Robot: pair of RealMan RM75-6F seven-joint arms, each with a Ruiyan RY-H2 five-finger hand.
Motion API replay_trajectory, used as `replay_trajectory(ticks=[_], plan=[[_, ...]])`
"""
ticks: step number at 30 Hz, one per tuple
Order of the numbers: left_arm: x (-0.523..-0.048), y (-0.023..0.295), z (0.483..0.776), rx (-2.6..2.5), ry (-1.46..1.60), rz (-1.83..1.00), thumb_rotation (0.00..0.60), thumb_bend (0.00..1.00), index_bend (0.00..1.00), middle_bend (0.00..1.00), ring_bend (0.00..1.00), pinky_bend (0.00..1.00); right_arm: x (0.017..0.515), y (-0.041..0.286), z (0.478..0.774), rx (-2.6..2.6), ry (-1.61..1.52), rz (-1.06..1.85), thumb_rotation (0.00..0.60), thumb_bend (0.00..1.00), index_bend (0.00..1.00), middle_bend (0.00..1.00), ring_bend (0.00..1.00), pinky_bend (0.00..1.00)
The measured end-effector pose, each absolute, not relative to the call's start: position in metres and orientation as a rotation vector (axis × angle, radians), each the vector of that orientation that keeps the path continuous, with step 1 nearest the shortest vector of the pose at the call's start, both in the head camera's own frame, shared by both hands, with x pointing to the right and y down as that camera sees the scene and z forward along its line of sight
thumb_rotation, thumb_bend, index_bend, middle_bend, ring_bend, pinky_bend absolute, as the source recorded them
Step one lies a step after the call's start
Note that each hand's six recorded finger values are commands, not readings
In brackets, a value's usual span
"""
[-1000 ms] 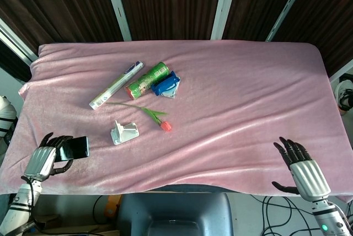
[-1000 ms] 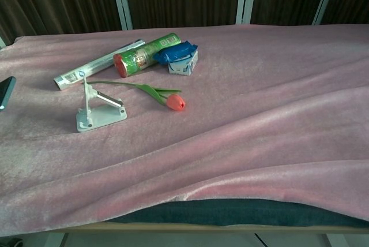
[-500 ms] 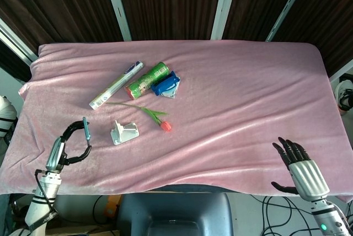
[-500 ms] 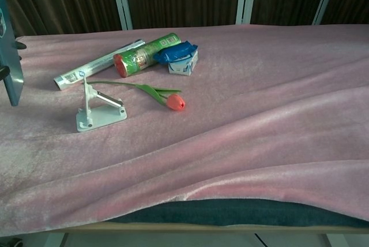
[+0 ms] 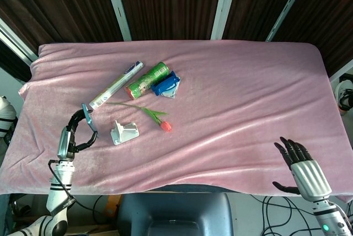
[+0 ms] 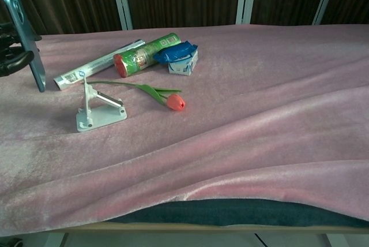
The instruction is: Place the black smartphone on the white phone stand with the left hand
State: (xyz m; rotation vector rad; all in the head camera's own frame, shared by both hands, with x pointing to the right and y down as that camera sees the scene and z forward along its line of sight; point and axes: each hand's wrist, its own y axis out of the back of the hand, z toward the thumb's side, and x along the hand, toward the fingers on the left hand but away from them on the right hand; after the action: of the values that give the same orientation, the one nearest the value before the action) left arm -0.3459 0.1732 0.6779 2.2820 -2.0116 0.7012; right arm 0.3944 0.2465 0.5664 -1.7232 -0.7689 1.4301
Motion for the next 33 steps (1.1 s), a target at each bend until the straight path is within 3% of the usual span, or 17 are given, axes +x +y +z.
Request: replay_trajectory(ticks=[17,33], plan=[[-0.304,0.18,0.719,2.322,-1.953,0.704,0.6,0.36,0.91,0.91,0.53,0.1,0.395,0.246,0.564,-1.73,-0.779,1.417,0.6,0.25,0.0,0.0,0.0,0.22],[-0.296,0.185,0.746,2.343,-1.941,0.788,0.6,0.36,0.91,0.91,0.53,0.1,0.4,0.245,0.558,-1.725,-0.802,1.41,0.6,0.25,0.0,0.0,0.0,0.22]])
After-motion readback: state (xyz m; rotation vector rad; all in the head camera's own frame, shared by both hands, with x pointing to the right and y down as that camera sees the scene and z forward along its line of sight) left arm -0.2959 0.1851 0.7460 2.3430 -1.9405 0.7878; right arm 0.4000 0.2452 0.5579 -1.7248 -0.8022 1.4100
